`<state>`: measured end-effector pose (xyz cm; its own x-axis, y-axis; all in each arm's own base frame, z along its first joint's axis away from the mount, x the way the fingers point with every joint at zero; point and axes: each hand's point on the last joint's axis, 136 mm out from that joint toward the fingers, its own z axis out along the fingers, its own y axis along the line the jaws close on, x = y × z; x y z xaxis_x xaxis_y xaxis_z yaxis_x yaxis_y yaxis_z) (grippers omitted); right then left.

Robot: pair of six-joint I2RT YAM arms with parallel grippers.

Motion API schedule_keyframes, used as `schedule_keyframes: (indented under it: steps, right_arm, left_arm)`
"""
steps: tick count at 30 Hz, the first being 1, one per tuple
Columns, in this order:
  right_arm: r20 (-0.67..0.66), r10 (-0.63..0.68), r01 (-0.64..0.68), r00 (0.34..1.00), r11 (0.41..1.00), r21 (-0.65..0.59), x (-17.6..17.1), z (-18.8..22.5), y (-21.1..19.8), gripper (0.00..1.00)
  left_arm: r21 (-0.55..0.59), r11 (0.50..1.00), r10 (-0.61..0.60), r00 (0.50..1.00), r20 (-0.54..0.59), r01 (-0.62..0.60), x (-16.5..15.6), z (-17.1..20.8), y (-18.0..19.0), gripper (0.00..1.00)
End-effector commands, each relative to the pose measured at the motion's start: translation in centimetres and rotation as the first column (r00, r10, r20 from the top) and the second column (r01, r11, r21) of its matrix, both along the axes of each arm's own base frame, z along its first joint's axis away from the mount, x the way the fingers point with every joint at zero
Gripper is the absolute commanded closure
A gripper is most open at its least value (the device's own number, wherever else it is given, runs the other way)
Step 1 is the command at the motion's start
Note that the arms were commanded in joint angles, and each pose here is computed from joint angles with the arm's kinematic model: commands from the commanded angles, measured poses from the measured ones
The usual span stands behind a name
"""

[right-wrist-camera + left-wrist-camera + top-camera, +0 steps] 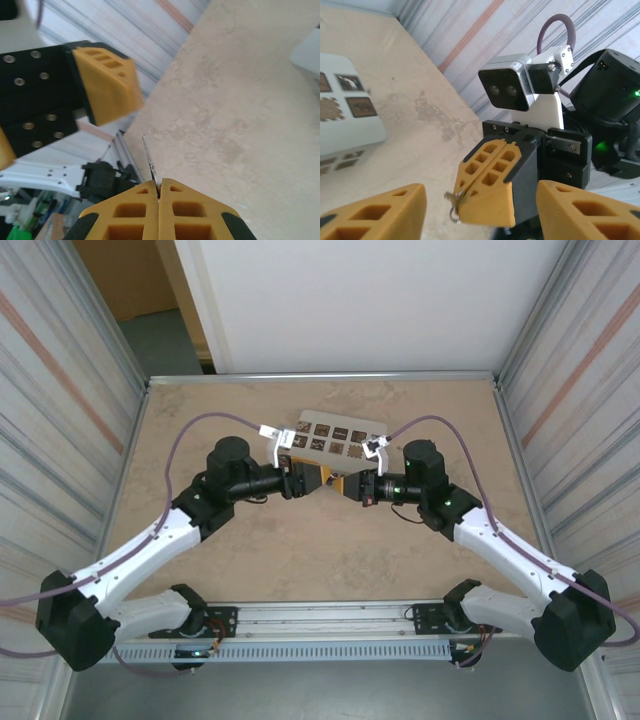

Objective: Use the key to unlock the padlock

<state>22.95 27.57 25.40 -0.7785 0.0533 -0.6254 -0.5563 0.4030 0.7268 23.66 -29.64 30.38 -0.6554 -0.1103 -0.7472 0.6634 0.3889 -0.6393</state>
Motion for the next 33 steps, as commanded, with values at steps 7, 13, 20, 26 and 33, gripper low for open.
schedule_keyframes:
  steps: [7, 13, 20, 26, 33]
  right_arm:
    - [0.016, -0.103, 0.104, 0.995, 0.986, -0.129, 4.7, -3.4, -2.5, 1.0]
    - [-0.071, -0.157, 0.15, 0.985, 0.984, -0.096, 8.9, -6.2, -3.6, 1.0]
    - [-0.148, -0.204, 0.189, 0.968, 0.976, -0.109, 12.8, -9.0, -4.5, 1.0]
    - [-0.192, -0.228, 0.206, 0.954, 0.97, -0.129, 15.2, -11.1, -4.9, 1.0]
    - [-0.246, -0.235, 0.199, 0.94, 0.967, -0.162, 16.2, -13.4, -4.8, 1.0]
  left_arm:
    - [0.231, 0.93, 0.285, 0.958, 0.035, -0.285, 2.4, -5.8, 5.1, 0.17]
    - [0.327, 0.885, 0.355, 0.935, -0.013, -0.332, 3.2, -11.4, 6.3, 0.08]
    - [0.369, 0.884, 0.336, 0.939, -0.076, -0.286, 4.2, -14.7, 5.0, 0.08]
    - [0.401, 0.871, 0.341, 0.937, -0.078, -0.283, 5.6, -16.2, 4.2, 0.08]
    - [0.408, 0.877, 0.322, 0.941, -0.107, -0.254, 7.0, -17.6, 2.7, 0.08]
